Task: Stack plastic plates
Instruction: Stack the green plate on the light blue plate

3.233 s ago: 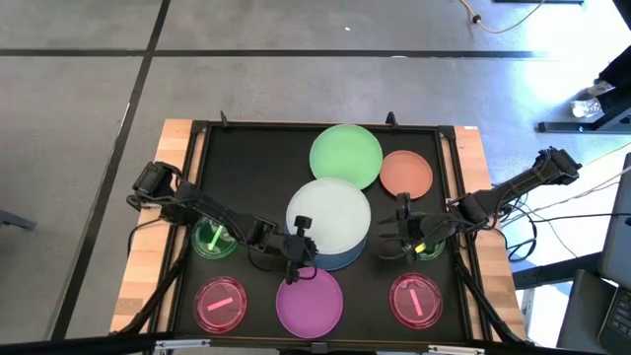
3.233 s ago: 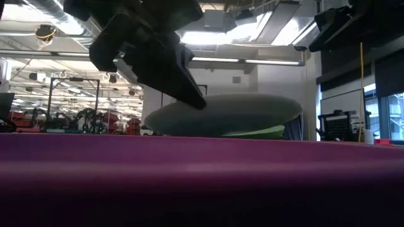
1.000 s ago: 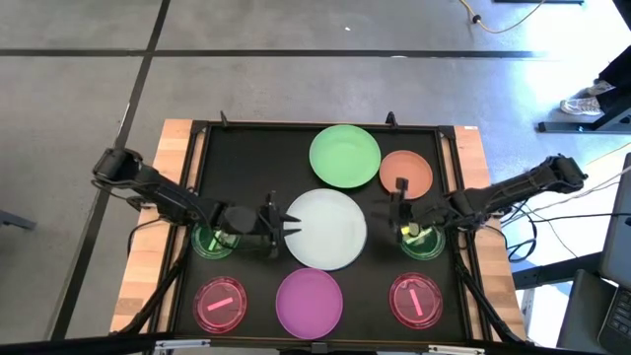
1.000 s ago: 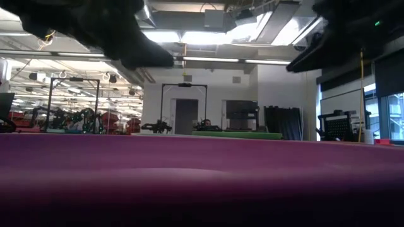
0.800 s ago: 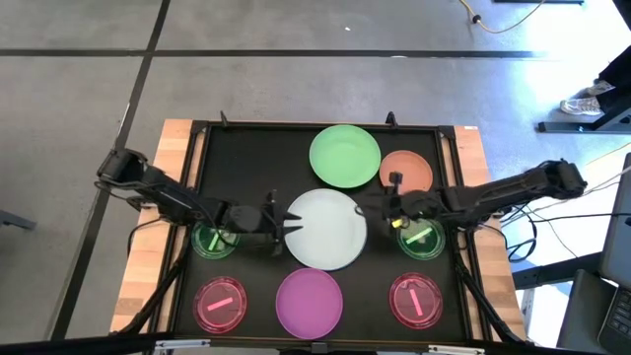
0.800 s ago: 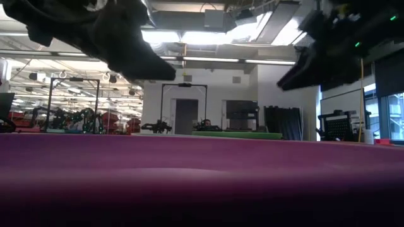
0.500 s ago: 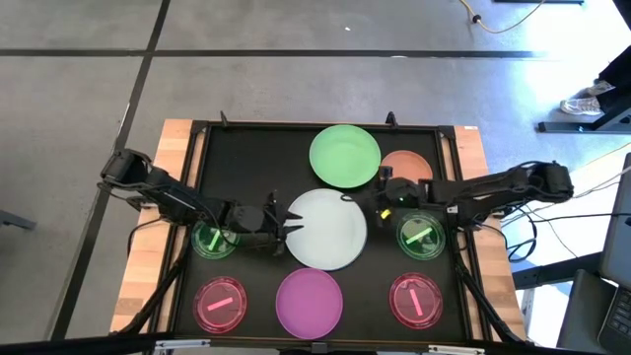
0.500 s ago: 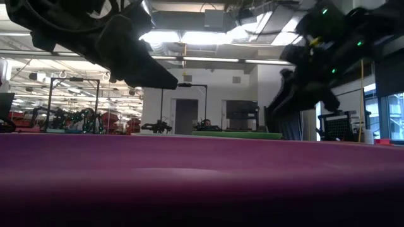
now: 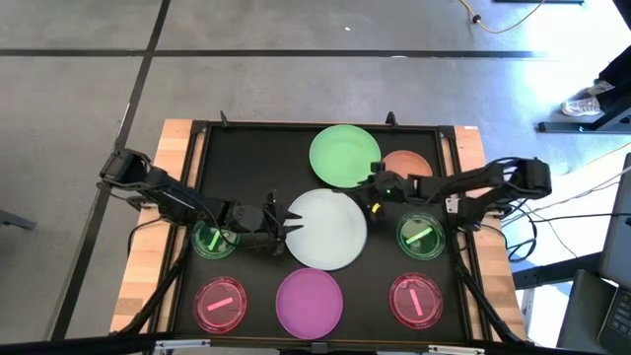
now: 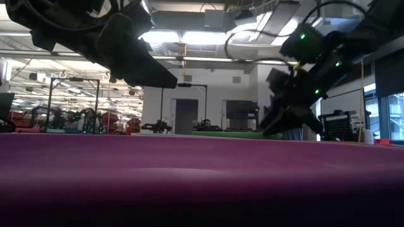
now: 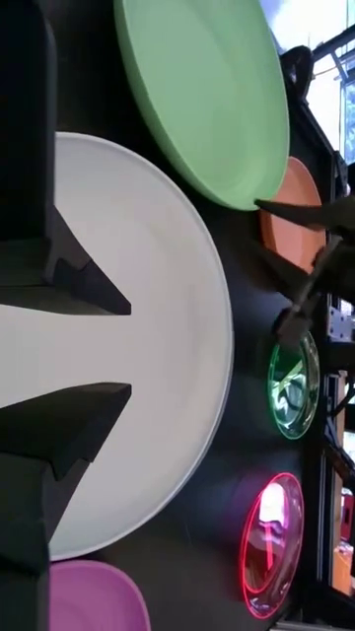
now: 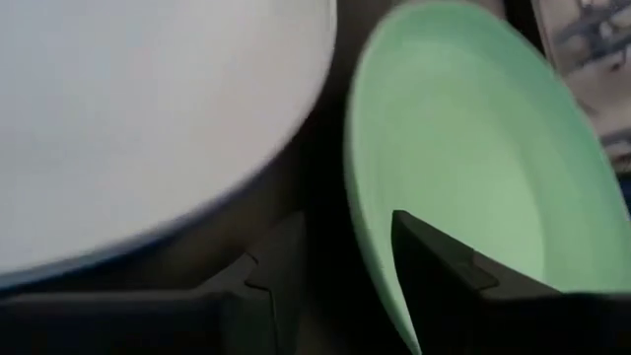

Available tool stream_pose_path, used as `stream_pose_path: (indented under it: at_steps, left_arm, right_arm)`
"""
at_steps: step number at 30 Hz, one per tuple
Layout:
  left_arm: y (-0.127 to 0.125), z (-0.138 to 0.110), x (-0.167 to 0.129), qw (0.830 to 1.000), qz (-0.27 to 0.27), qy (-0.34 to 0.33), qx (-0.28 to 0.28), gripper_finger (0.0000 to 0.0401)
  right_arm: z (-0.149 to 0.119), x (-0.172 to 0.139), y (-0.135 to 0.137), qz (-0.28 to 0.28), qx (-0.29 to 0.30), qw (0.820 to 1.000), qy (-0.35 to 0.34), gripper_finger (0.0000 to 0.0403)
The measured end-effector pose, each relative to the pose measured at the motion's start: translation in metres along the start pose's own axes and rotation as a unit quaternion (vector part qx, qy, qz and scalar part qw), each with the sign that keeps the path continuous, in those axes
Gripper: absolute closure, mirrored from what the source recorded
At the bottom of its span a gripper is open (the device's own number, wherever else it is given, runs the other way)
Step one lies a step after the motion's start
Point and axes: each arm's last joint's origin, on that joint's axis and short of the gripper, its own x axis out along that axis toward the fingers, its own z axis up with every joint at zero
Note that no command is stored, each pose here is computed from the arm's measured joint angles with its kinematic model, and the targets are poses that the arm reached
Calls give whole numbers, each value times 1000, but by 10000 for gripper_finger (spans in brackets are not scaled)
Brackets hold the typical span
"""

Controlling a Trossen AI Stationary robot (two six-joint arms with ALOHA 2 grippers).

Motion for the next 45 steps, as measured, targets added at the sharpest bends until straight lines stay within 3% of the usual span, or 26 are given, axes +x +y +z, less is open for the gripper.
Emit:
stream_pose_path:
  at_steps: [11, 22, 33, 45]
  left_arm:
    - [0, 0, 0, 1000, 0, 1, 0, 287]
    - [0, 0, 0, 1000, 0, 1, 8, 287]
    - [0, 0, 0, 1000, 0, 1, 10, 287]
    - [0, -1, 0, 1000, 1, 4, 14, 287]
  right_arm:
    - [-16, 23, -7, 14, 16, 999, 42, 269]
    - [-17, 23, -7, 3, -16, 999, 50, 396]
    - [-2, 16, -17, -10, -15, 1000, 23, 397]
    - [23, -14, -20, -1, -26, 997, -73, 401]
